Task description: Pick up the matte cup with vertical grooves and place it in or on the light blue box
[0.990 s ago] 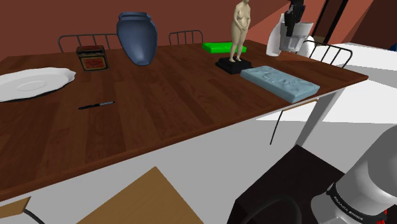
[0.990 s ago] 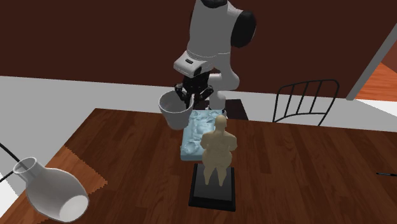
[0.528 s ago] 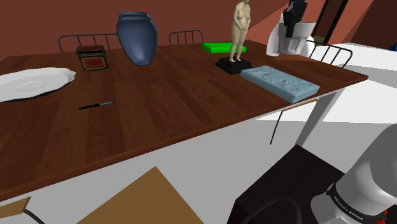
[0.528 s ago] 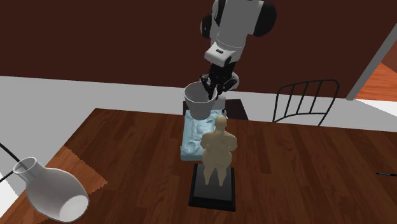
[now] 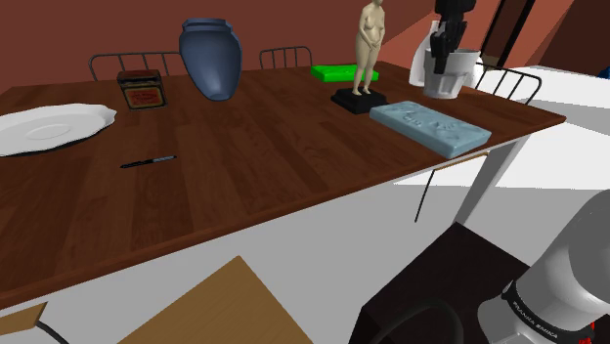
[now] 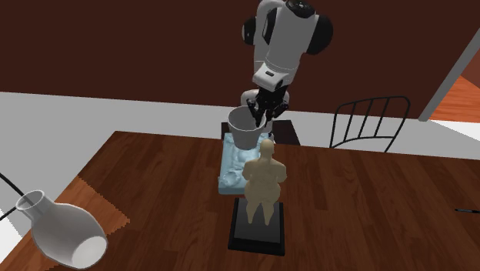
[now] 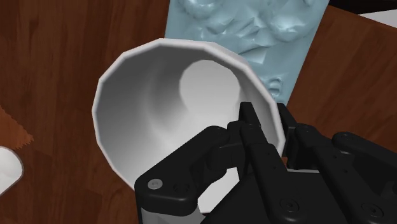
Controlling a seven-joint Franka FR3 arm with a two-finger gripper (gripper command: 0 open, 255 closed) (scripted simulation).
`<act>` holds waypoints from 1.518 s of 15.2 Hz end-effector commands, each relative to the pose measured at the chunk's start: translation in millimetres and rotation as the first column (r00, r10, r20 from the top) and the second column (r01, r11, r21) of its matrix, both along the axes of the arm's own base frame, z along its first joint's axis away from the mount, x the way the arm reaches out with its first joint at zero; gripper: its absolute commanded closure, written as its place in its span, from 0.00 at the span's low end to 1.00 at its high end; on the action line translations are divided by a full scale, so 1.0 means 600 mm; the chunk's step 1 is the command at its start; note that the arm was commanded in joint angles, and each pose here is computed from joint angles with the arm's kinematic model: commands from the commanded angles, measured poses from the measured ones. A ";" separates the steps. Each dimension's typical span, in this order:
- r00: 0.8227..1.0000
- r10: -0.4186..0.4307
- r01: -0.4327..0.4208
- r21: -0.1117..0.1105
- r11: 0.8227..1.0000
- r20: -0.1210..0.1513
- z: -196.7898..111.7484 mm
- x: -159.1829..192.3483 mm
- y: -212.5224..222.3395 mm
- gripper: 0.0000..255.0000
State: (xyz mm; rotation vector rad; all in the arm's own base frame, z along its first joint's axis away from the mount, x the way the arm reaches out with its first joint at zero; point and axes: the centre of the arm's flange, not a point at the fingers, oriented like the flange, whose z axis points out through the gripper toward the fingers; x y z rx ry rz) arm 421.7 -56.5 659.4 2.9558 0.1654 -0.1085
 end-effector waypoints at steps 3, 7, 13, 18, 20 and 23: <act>1.000 0.000 0.000 0.000 1.000 0.001 -0.033 0.001 0.000 1.00; 1.000 0.000 0.000 0.000 1.000 0.001 -0.068 0.001 0.000 1.00; 1.000 0.000 0.000 0.000 1.000 0.001 -0.096 0.001 0.000 1.00; 1.000 0.000 0.000 0.000 1.000 0.001 -0.096 0.001 0.000 1.00; 1.000 0.000 0.000 0.000 1.000 0.001 -0.097 0.001 -0.001 0.00; 1.000 0.000 0.000 0.000 1.000 0.001 -0.097 0.001 0.000 0.00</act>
